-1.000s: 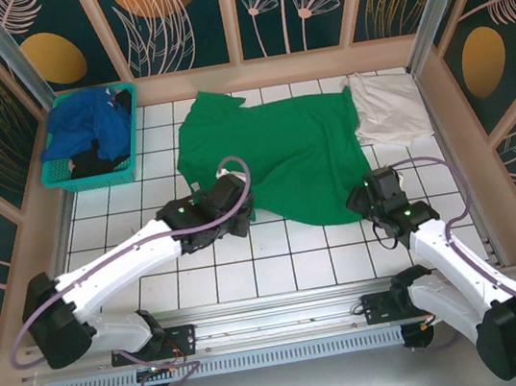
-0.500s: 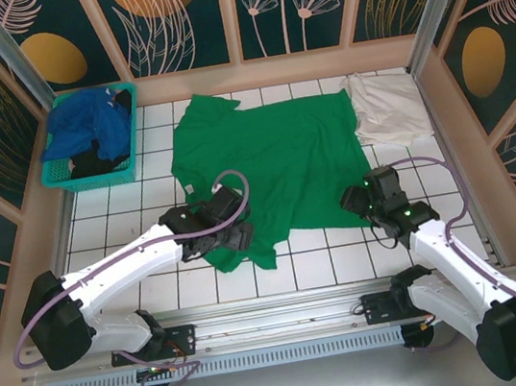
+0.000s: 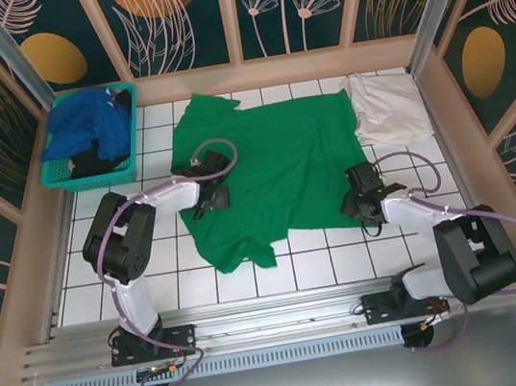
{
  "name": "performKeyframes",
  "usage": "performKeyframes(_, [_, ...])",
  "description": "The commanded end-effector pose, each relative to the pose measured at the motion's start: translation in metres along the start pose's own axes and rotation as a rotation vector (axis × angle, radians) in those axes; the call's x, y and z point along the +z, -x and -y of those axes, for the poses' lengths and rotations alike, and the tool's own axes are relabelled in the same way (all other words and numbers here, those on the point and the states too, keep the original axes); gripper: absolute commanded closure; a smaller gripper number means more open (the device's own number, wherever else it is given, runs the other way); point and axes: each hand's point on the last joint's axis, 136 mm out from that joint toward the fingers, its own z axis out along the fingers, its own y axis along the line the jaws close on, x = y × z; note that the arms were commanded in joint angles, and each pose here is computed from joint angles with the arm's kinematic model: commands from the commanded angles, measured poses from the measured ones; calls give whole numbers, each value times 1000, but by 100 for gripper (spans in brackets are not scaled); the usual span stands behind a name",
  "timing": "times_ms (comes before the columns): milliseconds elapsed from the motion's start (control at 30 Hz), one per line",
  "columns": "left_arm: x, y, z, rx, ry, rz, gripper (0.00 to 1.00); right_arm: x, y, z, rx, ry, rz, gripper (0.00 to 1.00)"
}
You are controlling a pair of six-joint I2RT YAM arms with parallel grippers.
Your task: Fold and stack the t-shirts
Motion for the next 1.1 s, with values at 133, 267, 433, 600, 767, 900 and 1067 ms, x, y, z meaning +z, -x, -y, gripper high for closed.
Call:
performKeyframes(133, [35, -32, -68, -82, 85, -91, 20, -8, 18, 36, 103, -60, 53, 48])
performKeyframes(267, [14, -23, -64, -126, 6, -58, 16, -25, 21, 21, 102, 14, 58, 43])
performKeyframes(433, [-43, -11, -59, -203, -115, 30, 1, -38, 7, 30, 158, -3, 65, 43])
performKeyframes(600, [-103, -44, -41, -226, -189, 105, 3, -33, -12, 39, 229, 21, 61, 45])
performKeyframes(767, [-112, -130, -18, -276, -275, 4, 18, -27, -19, 36, 241, 52, 41, 45])
performKeyframes(900, [-99, -166, -17, -323, -316, -43, 20, -25, -18, 33, 245, 68, 46, 46])
performKeyframes(1067, [-85, -162, -20, -284, -243, -20, 17, -22, -18, 25, 232, 97, 31, 52])
